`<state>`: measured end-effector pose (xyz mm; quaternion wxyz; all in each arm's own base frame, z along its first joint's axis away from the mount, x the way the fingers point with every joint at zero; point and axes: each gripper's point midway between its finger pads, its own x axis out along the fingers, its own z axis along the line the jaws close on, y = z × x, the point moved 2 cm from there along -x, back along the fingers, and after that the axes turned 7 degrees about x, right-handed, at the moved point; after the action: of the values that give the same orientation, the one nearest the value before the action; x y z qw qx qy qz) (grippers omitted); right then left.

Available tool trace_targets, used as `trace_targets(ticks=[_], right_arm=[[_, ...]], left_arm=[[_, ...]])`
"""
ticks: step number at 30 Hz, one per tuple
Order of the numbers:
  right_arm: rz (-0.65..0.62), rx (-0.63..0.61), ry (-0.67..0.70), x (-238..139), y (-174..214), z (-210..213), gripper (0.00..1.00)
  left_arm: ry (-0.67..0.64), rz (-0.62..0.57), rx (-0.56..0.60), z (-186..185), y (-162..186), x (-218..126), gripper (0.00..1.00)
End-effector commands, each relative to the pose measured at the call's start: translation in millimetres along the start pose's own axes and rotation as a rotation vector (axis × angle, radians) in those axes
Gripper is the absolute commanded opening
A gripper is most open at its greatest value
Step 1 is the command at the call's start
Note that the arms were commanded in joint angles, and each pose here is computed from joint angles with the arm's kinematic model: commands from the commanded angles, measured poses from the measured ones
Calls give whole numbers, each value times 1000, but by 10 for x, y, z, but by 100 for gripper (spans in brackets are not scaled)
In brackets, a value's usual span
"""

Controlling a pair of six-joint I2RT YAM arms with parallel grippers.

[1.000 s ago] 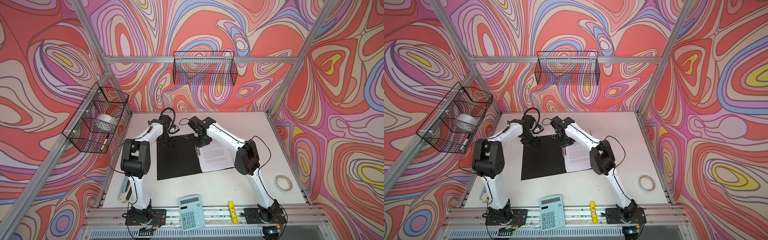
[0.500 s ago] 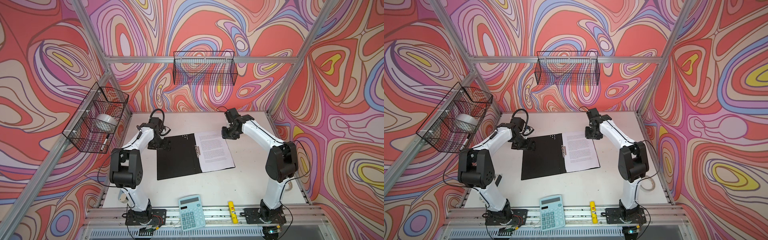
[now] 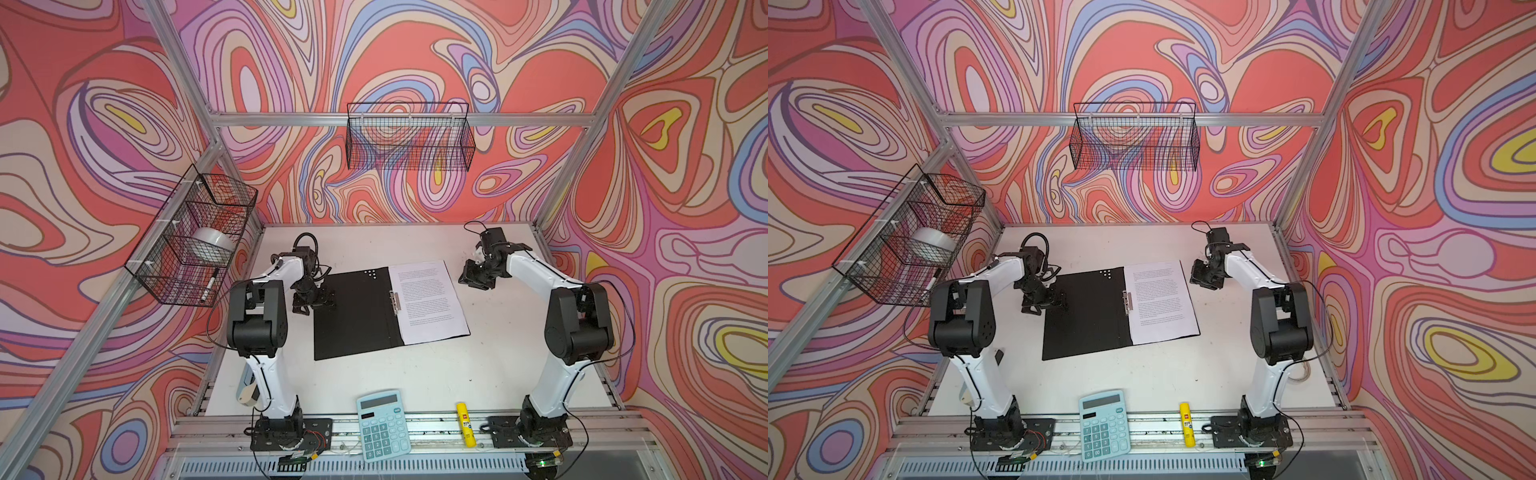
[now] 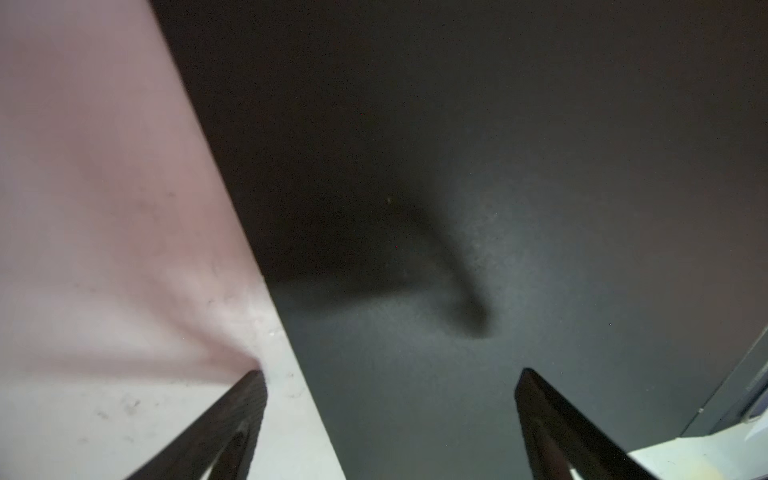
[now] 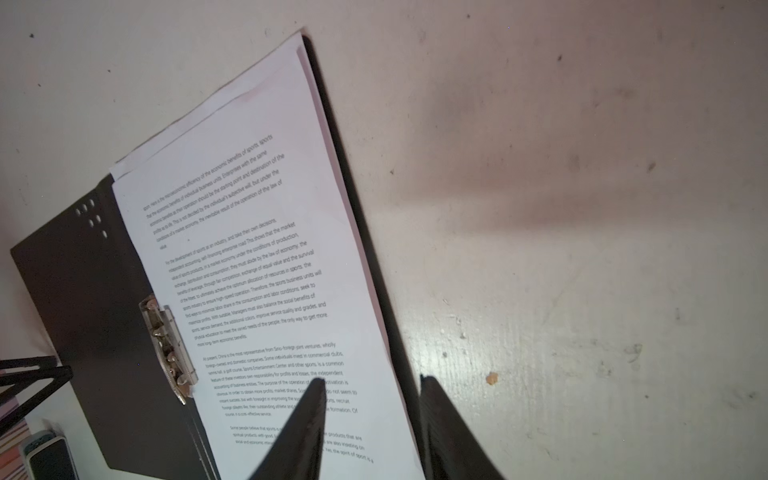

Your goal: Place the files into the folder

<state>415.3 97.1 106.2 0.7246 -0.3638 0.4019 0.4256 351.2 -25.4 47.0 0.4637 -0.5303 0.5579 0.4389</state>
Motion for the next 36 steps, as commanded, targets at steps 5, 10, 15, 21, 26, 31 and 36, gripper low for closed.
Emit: trace_targets(ticks=[5, 10, 15, 21, 26, 31, 36], right_arm=[[42, -14, -28, 199, -16, -13, 40], [66, -21, -21, 277, -17, -34, 40], [85, -24, -10, 334, -16, -70, 40], [116, -22, 7, 419, 30, -131, 40], [132, -20, 16, 459, 60, -166, 40], [137, -19, 36, 463, 73, -213, 40], [145, -28, 57, 457, 84, -241, 40]], left_arm=[[10, 50, -12, -4, 55, 53, 93], [41, 66, -15, -41, 69, 95, 92], [100, 93, -13, -117, 66, 143, 91], [180, 111, -1, -227, 51, 164, 91], [203, 117, 0, -256, 41, 177, 91], [208, 111, 9, -264, 9, 158, 93], [158, 94, 23, -201, -4, 111, 94]])
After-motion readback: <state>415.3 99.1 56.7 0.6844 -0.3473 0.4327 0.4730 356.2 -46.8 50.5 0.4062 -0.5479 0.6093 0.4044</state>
